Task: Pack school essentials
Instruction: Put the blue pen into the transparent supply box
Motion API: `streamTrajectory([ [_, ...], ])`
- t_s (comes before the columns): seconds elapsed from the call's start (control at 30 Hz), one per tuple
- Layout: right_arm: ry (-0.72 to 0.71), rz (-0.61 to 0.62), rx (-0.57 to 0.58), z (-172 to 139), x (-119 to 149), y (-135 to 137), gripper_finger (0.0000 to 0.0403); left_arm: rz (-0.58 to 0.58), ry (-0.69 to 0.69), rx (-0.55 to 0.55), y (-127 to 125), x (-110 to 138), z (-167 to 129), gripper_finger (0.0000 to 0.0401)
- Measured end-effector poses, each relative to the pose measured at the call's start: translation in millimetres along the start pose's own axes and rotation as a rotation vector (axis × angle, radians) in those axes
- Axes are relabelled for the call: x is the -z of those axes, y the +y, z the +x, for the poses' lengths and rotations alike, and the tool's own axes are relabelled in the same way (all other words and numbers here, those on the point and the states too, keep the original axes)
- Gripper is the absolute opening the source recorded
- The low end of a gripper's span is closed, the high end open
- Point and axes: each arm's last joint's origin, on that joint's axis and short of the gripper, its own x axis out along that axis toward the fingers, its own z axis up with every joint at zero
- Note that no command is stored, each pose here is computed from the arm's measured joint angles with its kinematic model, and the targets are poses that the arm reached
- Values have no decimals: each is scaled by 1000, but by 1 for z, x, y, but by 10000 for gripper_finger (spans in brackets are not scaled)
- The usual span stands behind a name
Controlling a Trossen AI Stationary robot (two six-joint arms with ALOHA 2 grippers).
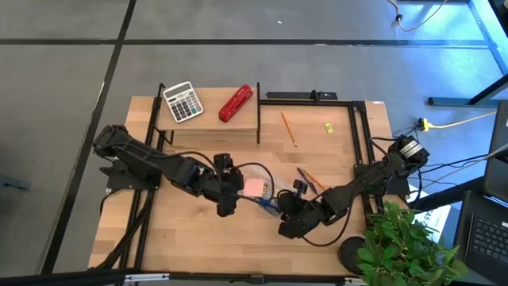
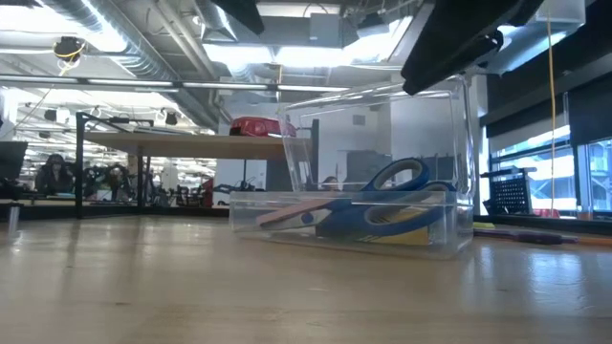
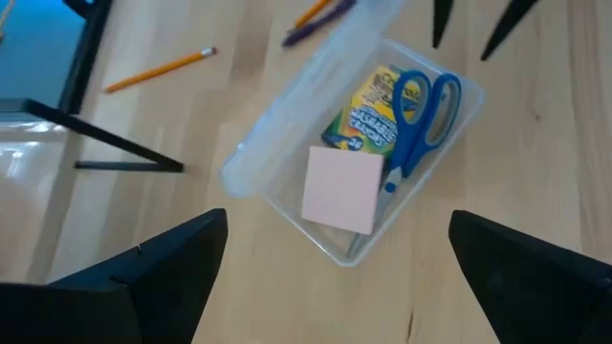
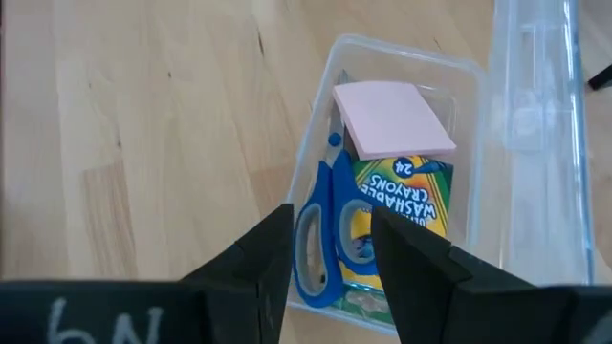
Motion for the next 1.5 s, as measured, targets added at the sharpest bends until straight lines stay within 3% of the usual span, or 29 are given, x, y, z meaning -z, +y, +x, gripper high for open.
streamTrajectory([
  [0.13, 27, 12, -32, -1, 0, 0, 145, -4, 4, -20, 3, 1, -1, 393],
  [0.3, 80, -2, -218, -13, -6, 4, 145, -1, 10, -30, 4, 2, -2, 393],
  [0.5, 0, 2, -356, -34, -20, 5, 145, 2, 15, -32, 4, 2, -2, 393],
  [0.6, -80, 28, -303, -48, -28, -4, 145, 2, 16, -32, 4, 2, -2, 393],
  [0.77, -275, 115, -117, -70, -47, -31, 145, 0, 16, -31, 4, 2, -2, 393],
  [0.87, -319, 142, 10, -68, -55, -47, 145, 0, 16, -31, 4, 2, -2, 393],
  [1.3, -85, 214, 206, -6, -72, -111, 145, -57, 22, -34, 5, 3, -2, 393],
  [1.5, 119, 252, 87, 25, -73, -134, 145, -68, 22, -34, 5, 3, -2, 393],
])
